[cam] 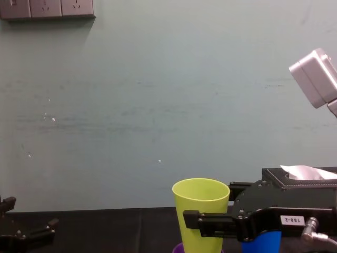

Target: Stack the three plastic cups sequentially using one hand.

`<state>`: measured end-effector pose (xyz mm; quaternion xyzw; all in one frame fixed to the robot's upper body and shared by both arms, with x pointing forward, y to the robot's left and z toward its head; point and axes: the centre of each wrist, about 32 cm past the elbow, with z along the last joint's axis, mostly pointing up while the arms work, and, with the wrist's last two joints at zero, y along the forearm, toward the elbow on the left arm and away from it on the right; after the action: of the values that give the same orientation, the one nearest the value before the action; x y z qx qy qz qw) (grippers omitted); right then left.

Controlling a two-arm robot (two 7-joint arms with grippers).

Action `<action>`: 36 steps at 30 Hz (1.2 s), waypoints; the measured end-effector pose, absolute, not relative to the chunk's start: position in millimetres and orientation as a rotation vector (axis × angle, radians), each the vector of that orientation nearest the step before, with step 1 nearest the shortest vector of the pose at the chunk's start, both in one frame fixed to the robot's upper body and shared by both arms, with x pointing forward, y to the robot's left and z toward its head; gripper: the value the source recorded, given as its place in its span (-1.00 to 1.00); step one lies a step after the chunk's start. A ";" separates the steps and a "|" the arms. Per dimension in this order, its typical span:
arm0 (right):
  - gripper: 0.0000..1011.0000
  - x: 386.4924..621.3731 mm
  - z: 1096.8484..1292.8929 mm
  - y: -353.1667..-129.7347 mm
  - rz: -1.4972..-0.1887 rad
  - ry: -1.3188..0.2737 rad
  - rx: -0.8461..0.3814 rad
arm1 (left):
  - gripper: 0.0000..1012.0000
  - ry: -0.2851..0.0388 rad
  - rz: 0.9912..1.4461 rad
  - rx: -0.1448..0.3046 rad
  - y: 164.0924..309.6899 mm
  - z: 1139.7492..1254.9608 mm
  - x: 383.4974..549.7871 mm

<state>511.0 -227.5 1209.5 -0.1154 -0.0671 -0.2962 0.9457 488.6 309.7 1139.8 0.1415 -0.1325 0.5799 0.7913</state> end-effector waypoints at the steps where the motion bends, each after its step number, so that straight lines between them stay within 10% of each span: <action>1: 0.46 511.1 1209.4 -227.5 -0.603 -0.137 -0.235 | 1.00 -0.285 1.248 0.304 309.7 1139.8 488.6; 36: 0.46 517.9 1192.6 -223.6 -0.606 -0.102 -0.244 | 1.00 -0.285 1.248 0.304 309.7 1139.8 488.6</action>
<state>517.9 -223.6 1192.6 -0.1199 -0.0500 -0.2974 0.9459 488.6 309.7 1139.8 0.1415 -0.1325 0.5799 0.7913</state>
